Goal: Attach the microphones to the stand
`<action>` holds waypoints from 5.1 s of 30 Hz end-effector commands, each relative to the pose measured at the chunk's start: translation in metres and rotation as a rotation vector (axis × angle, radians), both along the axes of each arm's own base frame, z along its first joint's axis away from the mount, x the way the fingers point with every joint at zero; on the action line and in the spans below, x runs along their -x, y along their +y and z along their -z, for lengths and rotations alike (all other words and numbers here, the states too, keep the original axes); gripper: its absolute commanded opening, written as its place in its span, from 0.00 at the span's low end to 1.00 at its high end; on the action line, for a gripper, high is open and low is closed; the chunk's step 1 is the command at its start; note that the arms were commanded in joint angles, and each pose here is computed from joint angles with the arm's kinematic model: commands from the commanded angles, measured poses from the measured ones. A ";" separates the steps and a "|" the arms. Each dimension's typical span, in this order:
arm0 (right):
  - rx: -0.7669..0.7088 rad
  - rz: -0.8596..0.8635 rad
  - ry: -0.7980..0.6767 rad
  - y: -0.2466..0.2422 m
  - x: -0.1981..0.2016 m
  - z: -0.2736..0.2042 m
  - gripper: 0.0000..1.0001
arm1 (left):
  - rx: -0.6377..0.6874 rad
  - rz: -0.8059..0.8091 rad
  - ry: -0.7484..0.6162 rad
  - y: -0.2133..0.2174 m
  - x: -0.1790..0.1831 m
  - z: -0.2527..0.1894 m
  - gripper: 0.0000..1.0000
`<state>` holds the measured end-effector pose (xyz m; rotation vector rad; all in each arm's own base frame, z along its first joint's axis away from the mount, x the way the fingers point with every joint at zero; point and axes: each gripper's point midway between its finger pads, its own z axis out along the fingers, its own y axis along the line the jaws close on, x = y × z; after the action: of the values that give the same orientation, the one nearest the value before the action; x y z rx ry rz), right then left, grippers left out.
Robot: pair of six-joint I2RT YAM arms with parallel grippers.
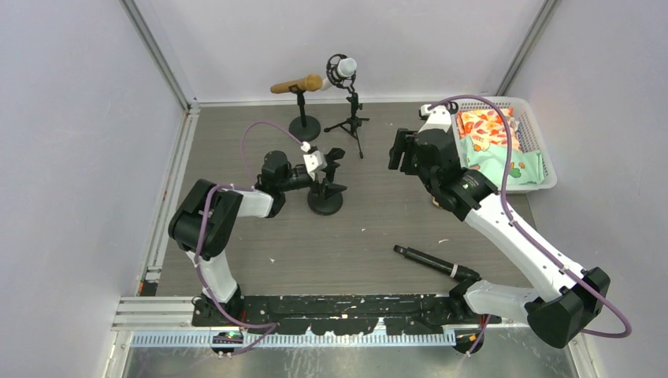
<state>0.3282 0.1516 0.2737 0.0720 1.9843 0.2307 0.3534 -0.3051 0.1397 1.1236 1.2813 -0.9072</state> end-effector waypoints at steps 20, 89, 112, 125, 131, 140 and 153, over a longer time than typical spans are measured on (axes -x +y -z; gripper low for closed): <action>-0.144 0.391 0.133 -0.081 -0.019 0.045 0.74 | 0.176 -0.467 0.161 0.059 0.003 -0.011 1.00; 0.649 -0.448 0.889 -0.140 -0.010 0.244 0.36 | 0.121 -0.670 0.271 0.079 0.083 -0.059 1.00; 0.654 -0.633 0.884 -0.047 -0.011 0.267 0.67 | 0.132 -0.884 0.326 0.108 0.066 -0.055 1.00; 0.620 -0.621 0.858 -0.076 0.003 0.264 0.66 | 0.132 -0.896 0.328 0.109 0.065 -0.056 1.00; 0.611 -0.622 0.822 -0.072 -0.006 0.266 0.59 | 0.123 -0.907 0.333 0.110 0.064 -0.056 1.00; 0.545 -0.602 0.660 -0.051 -0.036 0.241 0.20 | 0.125 -0.990 0.334 0.131 0.068 -0.067 1.00; 0.228 -0.345 -0.021 -0.019 -0.074 0.027 0.01 | 0.218 -1.008 0.242 0.153 0.081 -0.142 1.00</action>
<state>0.3870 0.1145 0.1565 -0.6576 2.2669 0.0764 0.2742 -0.1551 0.2539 0.0853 1.6844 -0.3964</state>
